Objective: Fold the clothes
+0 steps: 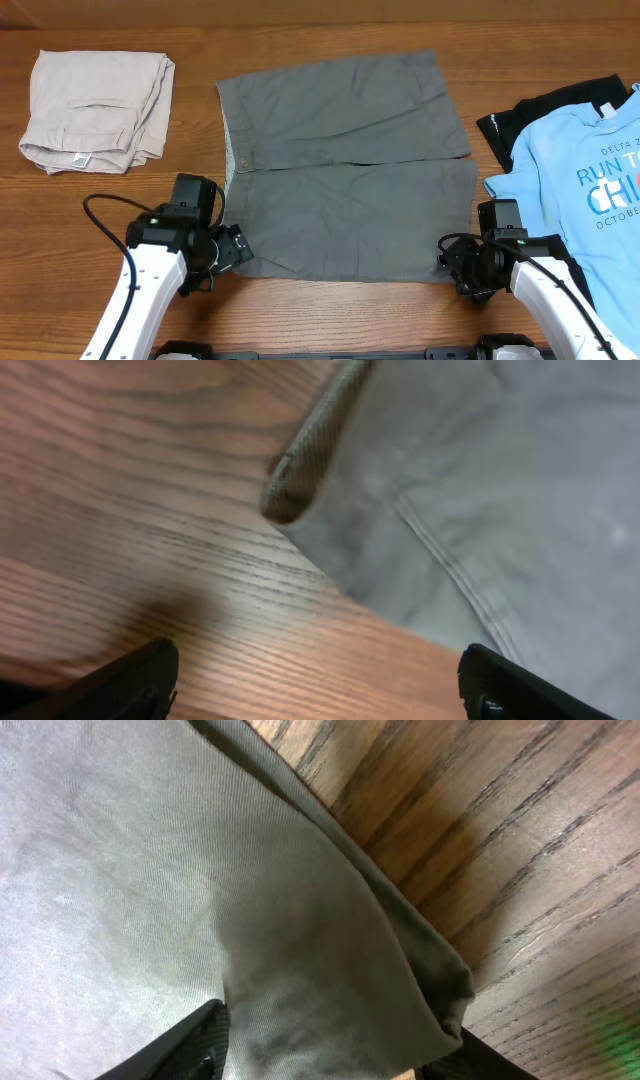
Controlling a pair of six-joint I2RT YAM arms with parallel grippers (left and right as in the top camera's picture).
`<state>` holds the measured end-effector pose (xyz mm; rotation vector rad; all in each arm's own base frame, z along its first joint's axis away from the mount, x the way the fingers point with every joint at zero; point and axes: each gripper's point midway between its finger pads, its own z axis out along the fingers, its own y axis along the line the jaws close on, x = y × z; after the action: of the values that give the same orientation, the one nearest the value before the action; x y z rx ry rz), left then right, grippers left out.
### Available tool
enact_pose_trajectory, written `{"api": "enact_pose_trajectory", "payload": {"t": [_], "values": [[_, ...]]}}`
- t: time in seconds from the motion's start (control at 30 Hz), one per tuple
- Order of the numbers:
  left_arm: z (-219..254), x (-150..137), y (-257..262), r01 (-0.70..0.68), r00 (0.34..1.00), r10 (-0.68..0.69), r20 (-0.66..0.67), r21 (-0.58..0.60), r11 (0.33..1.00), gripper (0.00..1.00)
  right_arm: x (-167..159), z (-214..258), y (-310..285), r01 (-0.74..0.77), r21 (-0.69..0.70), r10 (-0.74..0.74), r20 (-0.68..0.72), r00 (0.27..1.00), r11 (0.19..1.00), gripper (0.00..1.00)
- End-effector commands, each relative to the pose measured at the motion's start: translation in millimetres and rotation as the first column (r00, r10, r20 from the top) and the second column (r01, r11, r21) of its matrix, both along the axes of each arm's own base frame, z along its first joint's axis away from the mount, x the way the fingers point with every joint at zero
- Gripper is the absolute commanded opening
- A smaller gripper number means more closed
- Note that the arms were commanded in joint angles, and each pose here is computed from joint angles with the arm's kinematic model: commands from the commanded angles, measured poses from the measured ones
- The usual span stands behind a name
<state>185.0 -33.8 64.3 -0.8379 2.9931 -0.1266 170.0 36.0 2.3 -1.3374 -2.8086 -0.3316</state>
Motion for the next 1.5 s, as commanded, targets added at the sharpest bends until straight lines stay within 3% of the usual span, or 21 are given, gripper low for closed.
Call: {"api": "enact_pose_trajectory", "payload": {"t": [0.0, 0.23, 0.4, 1.23, 1.3, 1.43, 1.47], "values": [[-19, -3, 8, -0.193, 0.981, 0.193, -0.003, 0.035, 0.981, 0.89, -3, -3, 2, 0.004, 0.01, -0.004, -0.009, 1.0, 1.0, 0.61], [-40, 8, 6, -0.274, 0.96, 0.273, 0.067, -0.001, 0.962, 0.83, -3, -3, 2, 0.004, 0.01, -0.004, -0.009, 1.0, 1.0, 0.61], [-42, 11, 6, -0.274, 0.958, 0.273, 0.081, -0.004, 0.962, 0.68, -3, -3, 2, 0.004, 0.01, -0.004, -0.009, 1.0, 1.0, 0.61], [-54, 21, 13, -0.282, 0.949, 0.277, 0.152, 0.014, 0.959, 0.61, -10, -4, -3, 0.017, -0.017, -0.018, -0.036, 0.999, 1.0, 0.61], [-54, 23, 13, -0.283, 0.947, 0.277, 0.161, 0.01, 0.959, 0.58, -9, -4, -3, 0.017, -0.017, -0.018, -0.033, 0.999, 1.0, 0.6], [-55, 22, 13, -0.286, 0.947, 0.281, 0.159, 0.01, 0.958, 0.33, -10, -4, -3, 0.016, -0.017, -0.017, -0.037, 0.999, 1.0, 0.6], [-56, 21, 13, -0.286, 0.947, 0.281, 0.157, 0.011, 0.958, 0.33, -10, -4, -3, 0.016, -0.017, -0.017, -0.037, 0.999, 1.0, 0.6]]}}
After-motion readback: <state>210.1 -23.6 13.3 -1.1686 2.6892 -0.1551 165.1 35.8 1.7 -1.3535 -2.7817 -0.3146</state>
